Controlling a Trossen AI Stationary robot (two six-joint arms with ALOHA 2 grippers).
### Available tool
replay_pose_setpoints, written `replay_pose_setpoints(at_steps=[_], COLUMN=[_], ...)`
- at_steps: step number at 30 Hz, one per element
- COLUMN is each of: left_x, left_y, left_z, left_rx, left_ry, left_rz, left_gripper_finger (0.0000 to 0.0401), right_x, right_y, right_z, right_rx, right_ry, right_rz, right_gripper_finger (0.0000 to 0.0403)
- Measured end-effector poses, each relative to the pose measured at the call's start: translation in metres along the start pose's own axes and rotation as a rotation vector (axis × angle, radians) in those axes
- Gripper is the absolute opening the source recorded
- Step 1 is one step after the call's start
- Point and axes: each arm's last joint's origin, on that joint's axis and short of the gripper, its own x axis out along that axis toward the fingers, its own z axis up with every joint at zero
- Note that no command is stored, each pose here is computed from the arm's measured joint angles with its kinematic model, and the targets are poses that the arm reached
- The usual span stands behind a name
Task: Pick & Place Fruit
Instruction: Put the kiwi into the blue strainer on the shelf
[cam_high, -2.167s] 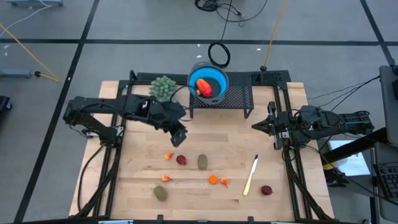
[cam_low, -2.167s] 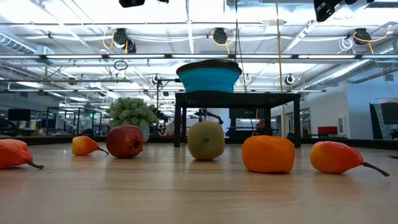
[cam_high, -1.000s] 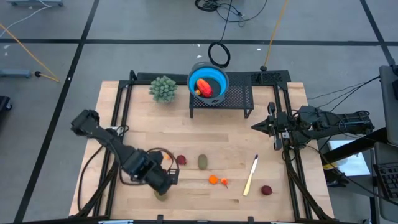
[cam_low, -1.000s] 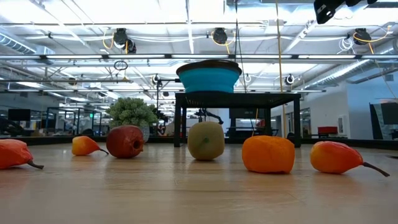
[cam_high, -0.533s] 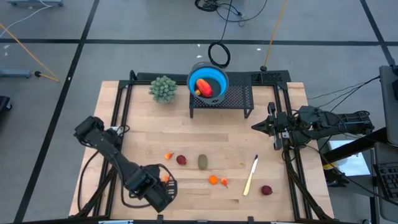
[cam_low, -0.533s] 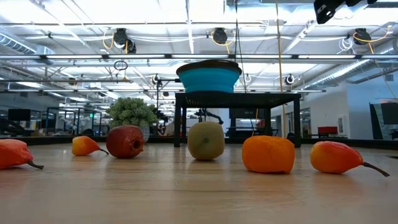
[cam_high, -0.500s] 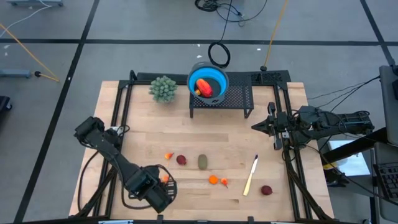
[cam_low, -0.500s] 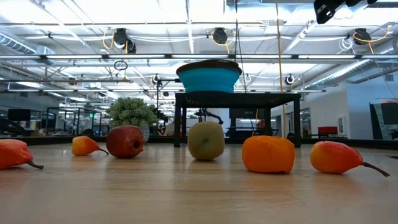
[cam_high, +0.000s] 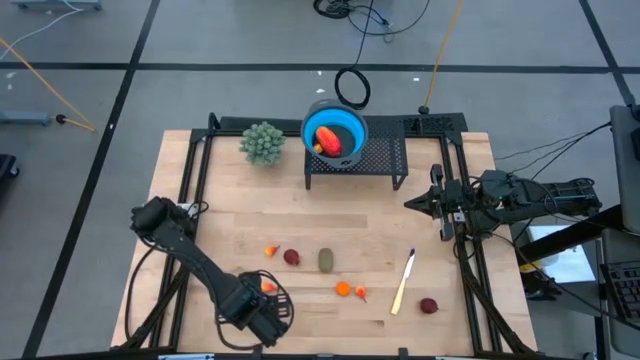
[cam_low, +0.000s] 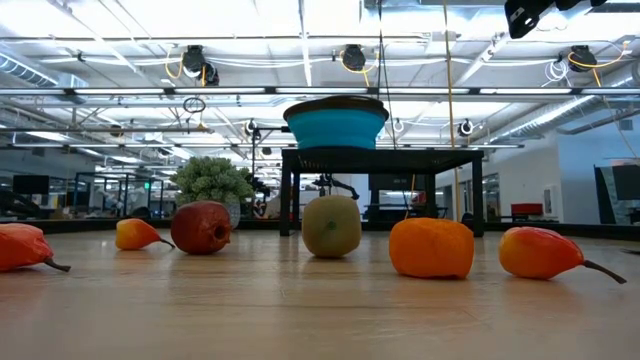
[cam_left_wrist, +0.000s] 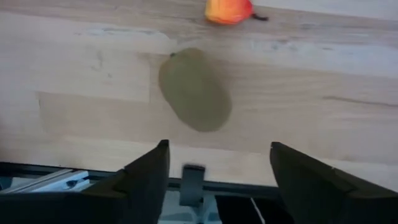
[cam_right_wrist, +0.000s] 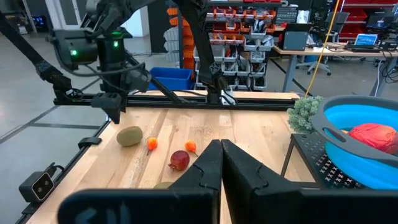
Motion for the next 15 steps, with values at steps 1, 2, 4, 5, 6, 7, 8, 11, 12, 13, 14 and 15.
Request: replay_pose_setpoints(at_steps=[1, 2, 4, 5, 6, 7, 8, 11, 12, 13, 14, 15], left_x=[0.002, 0.005, 0.009, 0.011, 0.013, 0.015, 0.018, 0.026, 0.029, 0.033, 0.036, 0.04], left_y=[0.0, 0.0, 0.0, 0.0, 0.001, 0.001, 0.002, 0.002, 0.001, 0.0, -0.001, -0.002], left_z=[0.0, -0.001, 0.0, 0.0, 0.001, 0.003, 0.005, 0.009, 0.009, 0.01, 0.011, 0.012], left_rx=[-0.002, -0.005, -0.015, -0.021, -0.032, -0.04, -0.044, -0.052, -0.053, -0.055, -0.056, -0.059], left_ry=[-0.004, -0.007, -0.005, -0.007, -0.005, -0.011, -0.019, -0.022, -0.013, -0.002, 0.01, 0.02], left_rz=[0.007, 0.015, 0.038, 0.048, 0.063, 0.071, 0.078, 0.092, 0.088, 0.084, 0.08, 0.078], left_gripper_finger=[0.0286, 0.0294, 0.0307, 0.0313, 0.0318, 0.0322, 0.0326, 0.033, 0.033, 0.0328, 0.0327, 0.0325], right_x=[0.0, 0.0, 0.0, 0.0, 0.0, 0.0, 0.0, 0.0, 0.0, 0.0, 0.0, 0.0], right_y=[0.0, 0.0, 0.0, 0.0, 0.0, 0.0, 0.0, 0.0, 0.0, 0.0, 0.0, 0.0], right_z=[0.0, 0.0, 0.0, 0.0, 0.0, 0.0, 0.0, 0.0, 0.0, 0.0, 0.0, 0.0], right_rx=[0.0, -0.001, -0.001, -0.001, -0.001, -0.001, -0.002, -0.002, -0.002, -0.001, -0.001, -0.001], right_ry=[-0.001, -0.001, 0.0, 0.0, 0.0, 0.0, 0.0, 0.0, 0.0, 0.0, 0.0, 0.0], right_rz=[0.0, 0.0, 0.0, 0.0, 0.0, 0.0, 0.0, 0.0, 0.0, 0.0, 0.0, 0.0], right_gripper_finger=[0.0, 0.0, 0.0, 0.0, 0.0, 0.0, 0.0, 0.0, 0.0, 0.0, 0.0, 0.0])
